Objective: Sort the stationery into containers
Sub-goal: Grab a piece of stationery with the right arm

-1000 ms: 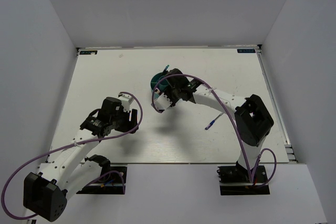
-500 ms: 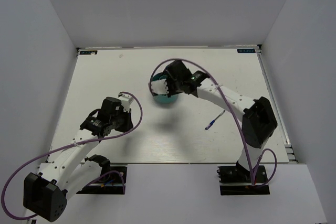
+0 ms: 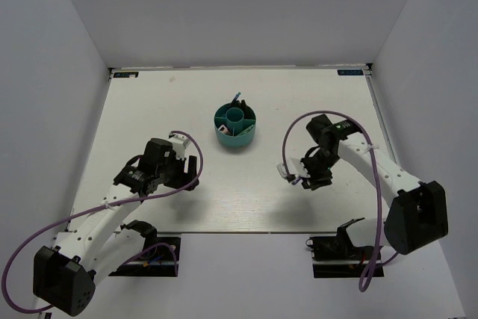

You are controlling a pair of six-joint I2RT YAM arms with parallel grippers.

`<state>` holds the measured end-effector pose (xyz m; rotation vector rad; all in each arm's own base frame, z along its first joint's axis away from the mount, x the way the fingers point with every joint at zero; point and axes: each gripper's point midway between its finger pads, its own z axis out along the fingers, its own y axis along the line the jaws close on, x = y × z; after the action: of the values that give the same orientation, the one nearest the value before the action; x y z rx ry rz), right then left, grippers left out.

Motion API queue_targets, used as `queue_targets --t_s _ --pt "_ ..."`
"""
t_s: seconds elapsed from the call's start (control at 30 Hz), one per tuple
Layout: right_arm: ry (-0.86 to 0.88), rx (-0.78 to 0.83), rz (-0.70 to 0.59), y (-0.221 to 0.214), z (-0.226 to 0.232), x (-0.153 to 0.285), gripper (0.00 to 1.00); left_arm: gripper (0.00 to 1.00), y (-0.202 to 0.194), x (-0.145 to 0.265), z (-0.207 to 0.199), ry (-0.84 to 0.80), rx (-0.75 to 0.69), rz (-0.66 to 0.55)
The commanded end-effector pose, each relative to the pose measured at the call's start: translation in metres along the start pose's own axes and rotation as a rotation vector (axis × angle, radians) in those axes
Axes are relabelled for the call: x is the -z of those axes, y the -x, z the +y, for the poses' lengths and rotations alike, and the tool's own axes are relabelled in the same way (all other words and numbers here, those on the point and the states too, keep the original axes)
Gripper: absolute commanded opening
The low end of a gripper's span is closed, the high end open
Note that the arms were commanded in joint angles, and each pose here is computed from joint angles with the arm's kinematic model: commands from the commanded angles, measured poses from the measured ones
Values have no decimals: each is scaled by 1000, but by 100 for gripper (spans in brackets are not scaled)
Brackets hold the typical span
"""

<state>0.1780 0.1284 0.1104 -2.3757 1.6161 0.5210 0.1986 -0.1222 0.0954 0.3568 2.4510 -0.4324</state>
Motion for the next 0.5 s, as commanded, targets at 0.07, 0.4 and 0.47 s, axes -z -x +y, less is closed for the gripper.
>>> queue_targets --t_s 0.07,0.4,0.47 --pt "-54 231 -54 -10 -12 -13 52 83 11 5 -2 -9 -1 -38" --pt "-130 240 -8 -31 -60 -45 52 83 11 5 -3 -11 -7 -40" --pt "-138 238 4 -35 -65 -48 51 83 11 5 -2 -10 -8 -42"
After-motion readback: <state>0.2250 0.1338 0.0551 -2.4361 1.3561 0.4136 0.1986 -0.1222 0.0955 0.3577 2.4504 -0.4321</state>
